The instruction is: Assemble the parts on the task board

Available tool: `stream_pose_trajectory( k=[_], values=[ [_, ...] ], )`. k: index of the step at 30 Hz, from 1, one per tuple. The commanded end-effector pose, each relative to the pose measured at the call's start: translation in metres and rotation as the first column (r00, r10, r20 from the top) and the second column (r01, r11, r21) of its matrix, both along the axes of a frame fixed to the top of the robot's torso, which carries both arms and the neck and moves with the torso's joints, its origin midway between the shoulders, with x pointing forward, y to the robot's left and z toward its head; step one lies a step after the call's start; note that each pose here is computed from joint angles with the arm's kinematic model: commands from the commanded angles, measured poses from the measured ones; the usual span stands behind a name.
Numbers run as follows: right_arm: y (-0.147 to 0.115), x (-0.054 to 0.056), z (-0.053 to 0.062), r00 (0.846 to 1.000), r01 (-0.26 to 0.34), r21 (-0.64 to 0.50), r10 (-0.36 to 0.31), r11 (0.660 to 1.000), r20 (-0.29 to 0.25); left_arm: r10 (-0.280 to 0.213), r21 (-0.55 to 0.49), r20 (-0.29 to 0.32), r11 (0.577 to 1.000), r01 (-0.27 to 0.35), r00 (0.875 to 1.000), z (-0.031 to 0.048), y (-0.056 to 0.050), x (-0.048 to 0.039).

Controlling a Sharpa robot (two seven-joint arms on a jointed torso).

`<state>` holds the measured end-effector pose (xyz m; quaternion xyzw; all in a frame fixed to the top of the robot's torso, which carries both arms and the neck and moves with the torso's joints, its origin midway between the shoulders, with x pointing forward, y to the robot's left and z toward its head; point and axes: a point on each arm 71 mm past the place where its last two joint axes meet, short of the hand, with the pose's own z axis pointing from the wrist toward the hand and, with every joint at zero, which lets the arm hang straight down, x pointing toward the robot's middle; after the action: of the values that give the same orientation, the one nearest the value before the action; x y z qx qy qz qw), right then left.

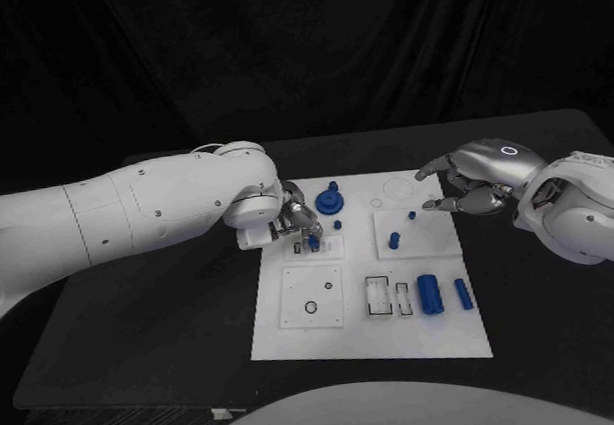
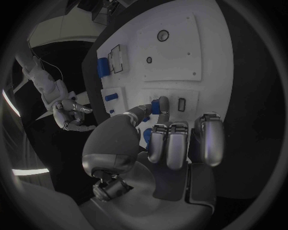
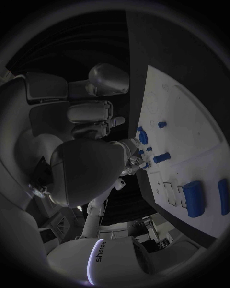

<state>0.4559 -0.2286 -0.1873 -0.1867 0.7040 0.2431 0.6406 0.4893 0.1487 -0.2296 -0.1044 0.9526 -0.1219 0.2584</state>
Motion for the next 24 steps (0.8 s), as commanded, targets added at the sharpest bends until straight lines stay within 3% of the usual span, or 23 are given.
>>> stream_pose_trajectory(
  k=[1, 24],
  values=[
    [-0.001, 0.0, -0.001, 1.0, 0.013, -0.01, -0.013, 1.0, -0.005, 0.022, 0.013, -0.014, 1.0, -0.022, 1.0, -0.0019, 0.002, -0.0014],
    [-0.002, -0.001, -0.002, 1.0, 0.009, -0.008, -0.009, 1.0, -0.011, 0.034, -0.009, -0.02, 0.999, -0.034, 0.999, -0.0136, 0.003, -0.003]
  ],
)
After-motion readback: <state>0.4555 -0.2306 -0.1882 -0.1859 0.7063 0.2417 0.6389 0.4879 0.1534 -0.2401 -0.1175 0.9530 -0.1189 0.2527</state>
